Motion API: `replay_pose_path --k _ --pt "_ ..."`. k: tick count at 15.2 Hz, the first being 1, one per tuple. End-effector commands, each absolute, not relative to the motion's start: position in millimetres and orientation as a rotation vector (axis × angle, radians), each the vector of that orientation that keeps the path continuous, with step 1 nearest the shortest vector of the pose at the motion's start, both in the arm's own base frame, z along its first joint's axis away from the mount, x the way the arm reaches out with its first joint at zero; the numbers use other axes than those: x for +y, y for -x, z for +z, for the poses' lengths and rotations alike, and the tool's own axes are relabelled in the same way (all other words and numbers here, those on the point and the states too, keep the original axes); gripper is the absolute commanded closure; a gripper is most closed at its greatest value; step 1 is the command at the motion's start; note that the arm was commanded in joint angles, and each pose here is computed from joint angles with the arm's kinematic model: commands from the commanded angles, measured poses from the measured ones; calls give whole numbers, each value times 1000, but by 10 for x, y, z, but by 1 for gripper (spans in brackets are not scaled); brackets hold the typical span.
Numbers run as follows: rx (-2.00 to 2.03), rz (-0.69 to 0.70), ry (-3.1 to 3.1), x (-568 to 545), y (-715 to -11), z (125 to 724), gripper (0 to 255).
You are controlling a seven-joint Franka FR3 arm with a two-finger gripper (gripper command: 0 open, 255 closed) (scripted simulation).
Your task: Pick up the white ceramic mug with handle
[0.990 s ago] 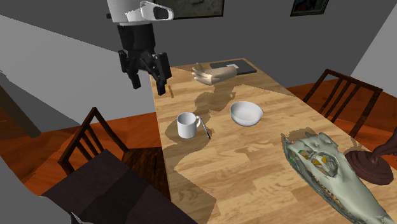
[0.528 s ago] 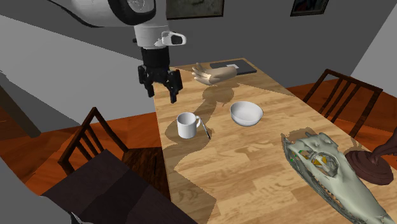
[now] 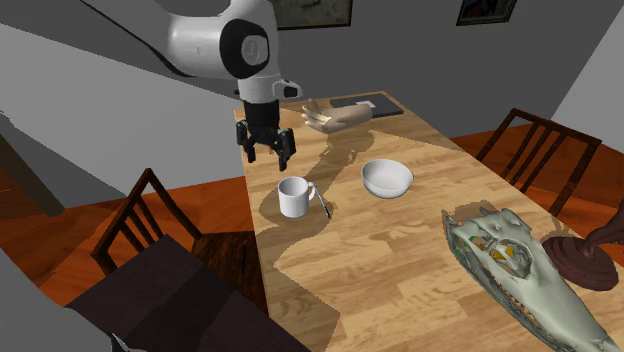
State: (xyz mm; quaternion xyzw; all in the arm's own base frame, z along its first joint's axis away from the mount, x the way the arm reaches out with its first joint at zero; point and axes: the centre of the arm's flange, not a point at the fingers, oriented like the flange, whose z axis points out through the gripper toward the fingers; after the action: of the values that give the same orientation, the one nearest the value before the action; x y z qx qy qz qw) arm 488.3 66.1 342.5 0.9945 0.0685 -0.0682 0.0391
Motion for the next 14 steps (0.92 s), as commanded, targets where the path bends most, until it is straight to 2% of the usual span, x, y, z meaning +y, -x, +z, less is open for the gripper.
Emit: replay_pose_path --k 1,14 --pt "223 -218 -3052 747 -5048 3191 0" --pt "305 -282 -3065 1296 -6034 1858 0"
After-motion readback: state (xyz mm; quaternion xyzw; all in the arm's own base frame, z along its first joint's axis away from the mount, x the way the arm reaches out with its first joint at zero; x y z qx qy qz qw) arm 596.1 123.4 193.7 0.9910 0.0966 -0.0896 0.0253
